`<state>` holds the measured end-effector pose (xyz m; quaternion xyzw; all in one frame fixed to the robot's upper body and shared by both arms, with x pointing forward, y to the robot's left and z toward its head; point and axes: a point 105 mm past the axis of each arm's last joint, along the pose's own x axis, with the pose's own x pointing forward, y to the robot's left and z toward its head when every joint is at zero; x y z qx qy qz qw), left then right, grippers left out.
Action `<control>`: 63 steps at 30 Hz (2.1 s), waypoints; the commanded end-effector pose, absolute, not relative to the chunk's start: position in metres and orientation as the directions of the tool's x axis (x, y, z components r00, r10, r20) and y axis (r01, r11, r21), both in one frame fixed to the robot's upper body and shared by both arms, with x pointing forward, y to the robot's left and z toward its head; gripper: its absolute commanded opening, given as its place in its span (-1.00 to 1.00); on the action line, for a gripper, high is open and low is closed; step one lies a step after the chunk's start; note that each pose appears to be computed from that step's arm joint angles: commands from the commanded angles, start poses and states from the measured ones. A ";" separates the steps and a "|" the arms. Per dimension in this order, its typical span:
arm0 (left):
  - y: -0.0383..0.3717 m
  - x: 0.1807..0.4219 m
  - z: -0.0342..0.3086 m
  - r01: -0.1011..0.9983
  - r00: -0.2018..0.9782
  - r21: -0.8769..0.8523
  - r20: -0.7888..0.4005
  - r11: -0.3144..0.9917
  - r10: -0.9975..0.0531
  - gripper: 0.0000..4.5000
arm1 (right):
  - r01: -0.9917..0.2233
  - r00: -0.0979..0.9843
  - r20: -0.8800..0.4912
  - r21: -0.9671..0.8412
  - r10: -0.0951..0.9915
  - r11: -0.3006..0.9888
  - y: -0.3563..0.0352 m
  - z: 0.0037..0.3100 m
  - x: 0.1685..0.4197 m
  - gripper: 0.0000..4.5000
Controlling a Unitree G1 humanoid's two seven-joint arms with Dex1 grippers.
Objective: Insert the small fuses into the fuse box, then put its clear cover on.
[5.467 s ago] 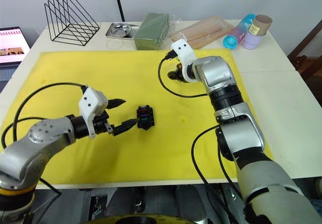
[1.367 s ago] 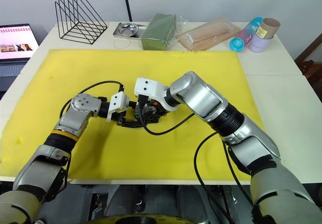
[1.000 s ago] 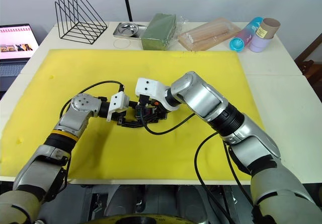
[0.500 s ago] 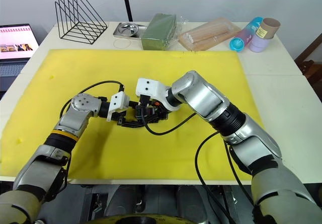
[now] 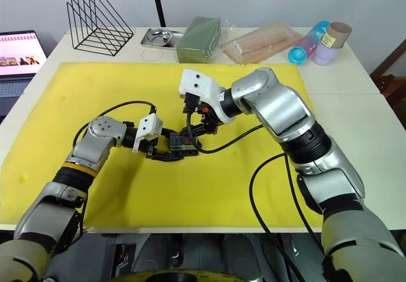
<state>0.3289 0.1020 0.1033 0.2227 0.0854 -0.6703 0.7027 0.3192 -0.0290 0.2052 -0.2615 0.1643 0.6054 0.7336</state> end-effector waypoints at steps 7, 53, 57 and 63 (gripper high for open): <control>0.104 0.323 0.099 0.984 0.054 0.174 -0.446 -0.028 -0.894 0.29 | -0.984 0.173 -0.448 -0.104 0.877 0.141 -0.022 0.199 0.314 -0.81; 0.110 0.319 0.096 0.981 0.082 0.192 -0.446 -0.006 -0.891 0.29 | -0.982 0.183 -0.403 -0.115 0.897 0.149 -0.021 0.160 0.321 -0.97; 0.114 0.316 0.101 0.981 0.087 0.195 -0.447 -0.002 -0.890 0.29 | -0.980 0.176 -0.385 -0.155 0.906 0.124 -0.033 0.181 0.315 -0.97; 0.130 0.312 0.104 0.979 0.117 0.202 -0.487 0.018 -0.866 0.85 | -0.970 0.188 -0.447 -0.227 0.875 0.092 -0.056 0.185 0.309 -0.56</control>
